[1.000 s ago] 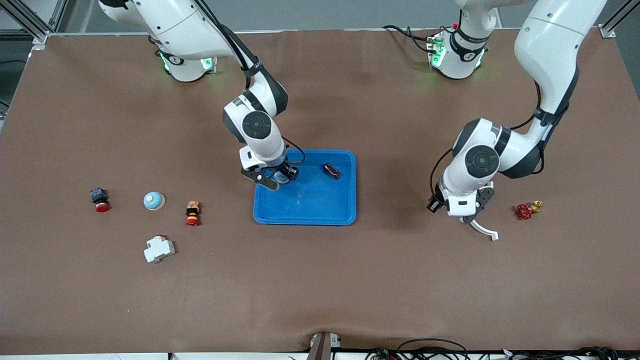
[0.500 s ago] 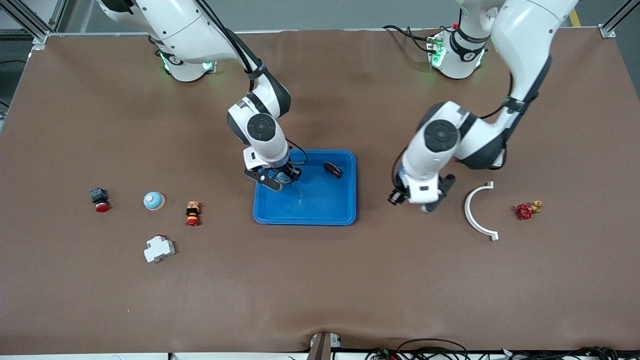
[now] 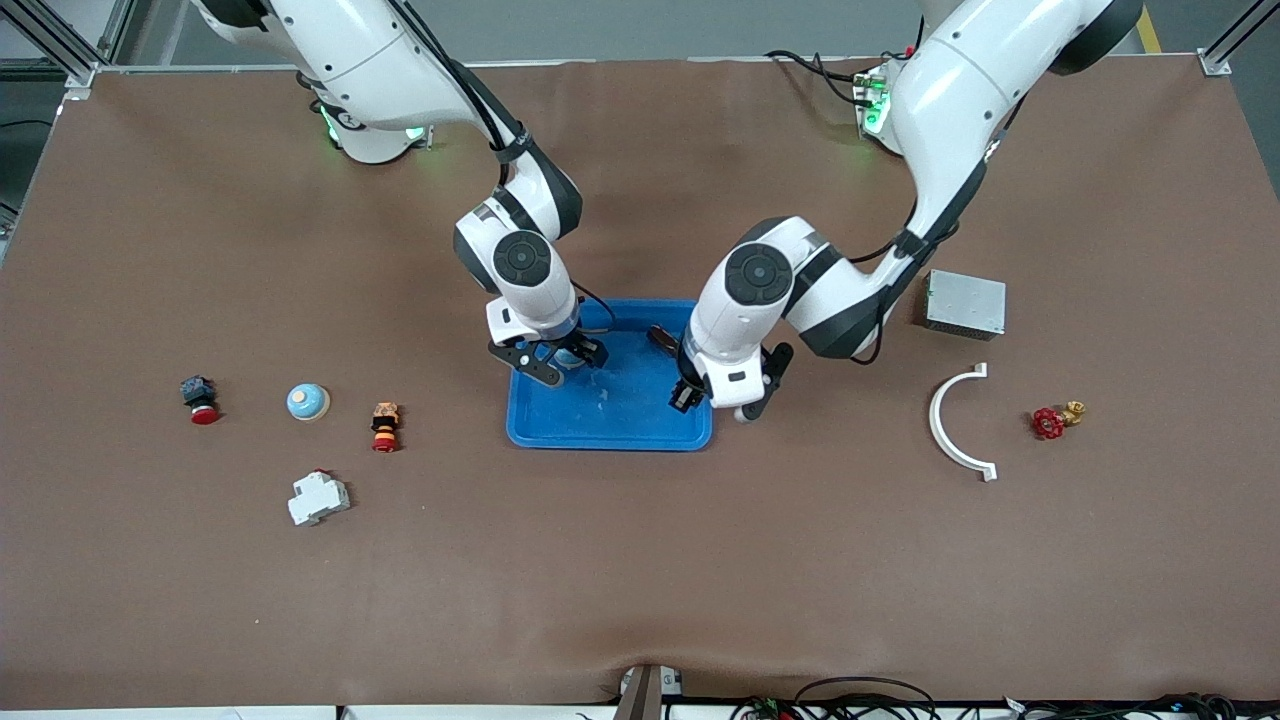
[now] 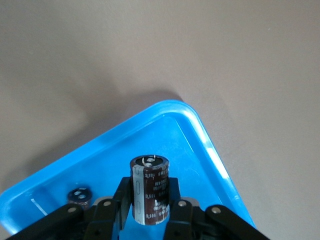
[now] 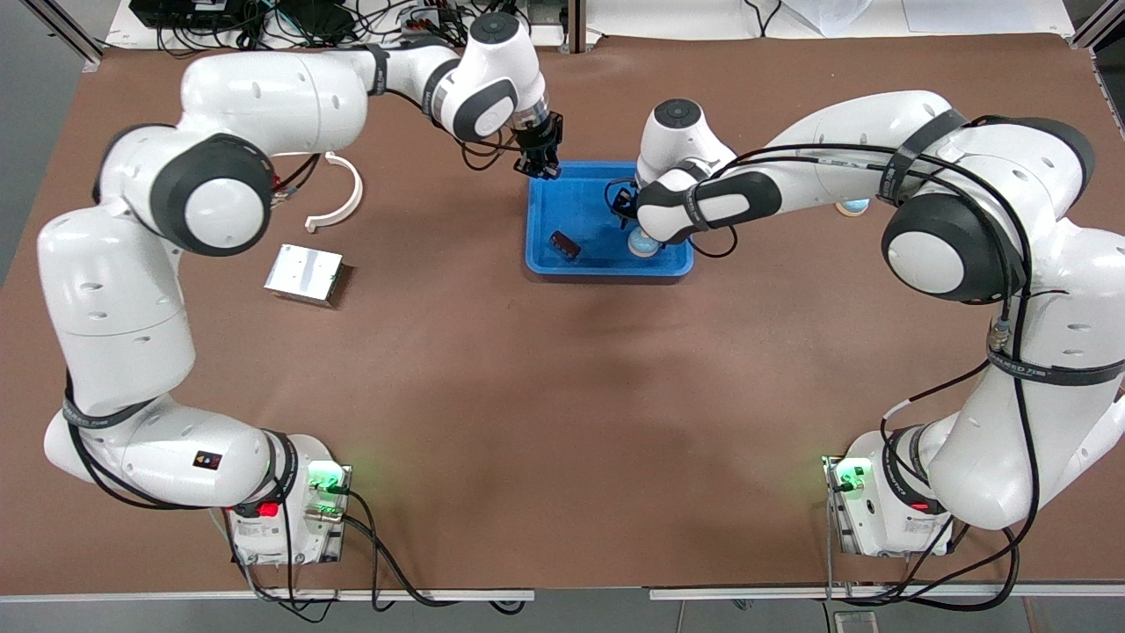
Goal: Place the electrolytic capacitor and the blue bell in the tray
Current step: 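Set the bell in the tray while the left gripper carries the capacitor, then release the capacitor in the tray while the right gripper reaches another bell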
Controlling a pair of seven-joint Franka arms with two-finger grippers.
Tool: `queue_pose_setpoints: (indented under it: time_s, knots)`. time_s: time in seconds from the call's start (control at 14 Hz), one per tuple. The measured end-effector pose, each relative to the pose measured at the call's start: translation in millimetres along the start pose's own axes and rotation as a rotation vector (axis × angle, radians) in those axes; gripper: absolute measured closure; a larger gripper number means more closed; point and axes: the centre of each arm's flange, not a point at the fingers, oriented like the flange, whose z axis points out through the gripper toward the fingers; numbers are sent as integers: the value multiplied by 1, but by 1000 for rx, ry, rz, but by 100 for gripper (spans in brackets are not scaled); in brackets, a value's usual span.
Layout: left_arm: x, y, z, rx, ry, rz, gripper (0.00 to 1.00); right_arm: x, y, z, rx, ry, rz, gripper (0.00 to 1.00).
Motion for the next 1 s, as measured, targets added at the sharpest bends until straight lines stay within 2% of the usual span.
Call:
queue_pose_setpoints:
  time_s: [0.29,0.57,0.71,1.0]
  knots:
    - [-17,-6,44,34,18,27,66,23,-22,-60,-61,-9,-3,0]
    - [-26,-10,56,46,17,40,66,97,17,-146,-62,4,-171,0]
    - [-23,-8,53,34,36,60,51,145,62,-186,-75,-8,-286,0]
    - [-12,12,21,-35,87,94,11,229,159,-222,-79,-33,-421,0]
